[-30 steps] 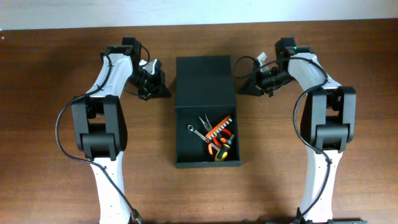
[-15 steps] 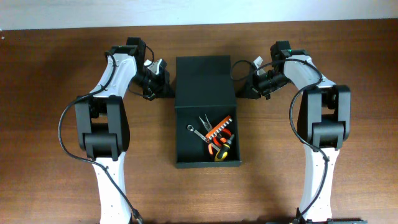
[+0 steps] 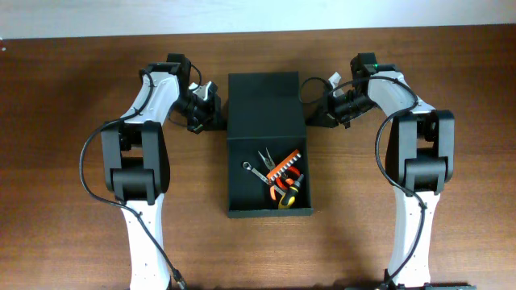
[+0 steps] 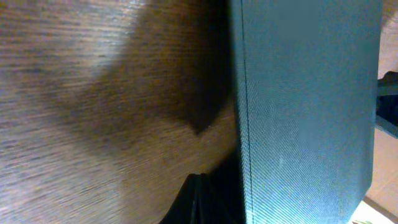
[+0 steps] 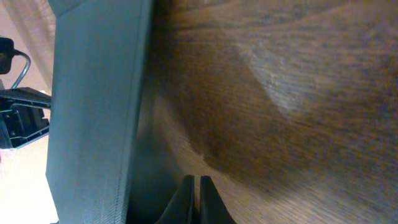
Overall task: Pack container
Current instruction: 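Lower both grippers to the lid's side edges and grip them, then swing the lid up and over with both grippers to close the box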
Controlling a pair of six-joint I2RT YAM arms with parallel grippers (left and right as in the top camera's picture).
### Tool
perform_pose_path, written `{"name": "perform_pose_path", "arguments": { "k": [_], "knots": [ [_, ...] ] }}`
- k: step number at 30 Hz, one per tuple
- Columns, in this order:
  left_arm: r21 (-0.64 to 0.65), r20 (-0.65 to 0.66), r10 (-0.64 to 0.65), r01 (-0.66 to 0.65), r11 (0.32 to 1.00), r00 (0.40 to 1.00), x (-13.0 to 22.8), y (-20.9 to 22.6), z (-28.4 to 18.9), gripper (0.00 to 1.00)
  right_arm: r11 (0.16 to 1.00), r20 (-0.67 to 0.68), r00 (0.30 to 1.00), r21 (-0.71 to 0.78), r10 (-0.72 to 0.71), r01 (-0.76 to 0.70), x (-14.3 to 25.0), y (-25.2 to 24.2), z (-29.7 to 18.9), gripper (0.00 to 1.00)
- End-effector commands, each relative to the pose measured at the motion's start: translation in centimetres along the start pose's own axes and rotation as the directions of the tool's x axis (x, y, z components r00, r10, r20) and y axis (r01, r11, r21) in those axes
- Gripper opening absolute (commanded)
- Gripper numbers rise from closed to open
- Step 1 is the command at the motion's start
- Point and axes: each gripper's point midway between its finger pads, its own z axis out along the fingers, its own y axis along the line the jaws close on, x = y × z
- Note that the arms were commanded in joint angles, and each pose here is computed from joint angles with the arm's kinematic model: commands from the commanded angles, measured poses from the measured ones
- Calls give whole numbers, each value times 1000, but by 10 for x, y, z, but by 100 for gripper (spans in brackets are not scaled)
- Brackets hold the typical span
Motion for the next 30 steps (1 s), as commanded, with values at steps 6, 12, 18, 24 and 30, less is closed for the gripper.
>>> {"name": "perform_pose_path", "arguments": {
  "k": [6, 12, 18, 24, 30],
  "knots": [
    [31, -13, -17, 17, 999, 1000, 1, -1, 4, 2, 997, -22, 1000, -72, 0, -2, 3, 10, 6, 4],
    [32, -8, -12, 13, 999, 1000, 0, -1, 4, 2, 997, -39, 999, -70, -16, 13, 8, 17, 13, 4],
    [32, -8, -13, 13, 999, 1000, 0, -1, 4, 2, 997, -58, 998, -67, -39, 35, 14, 25, 24, 4],
    [32, -8, -1, 1, 1000, 1000, 0, -4, 6, 2, 997, -60, 997, -67, -42, 38, 14, 26, 24, 4],
    [94, 9, 47, -47, 994, 999, -4, -16, 6, 2, 994, -52, 998, -101, -40, 34, 11, 29, 20, 4]
  ]
}}
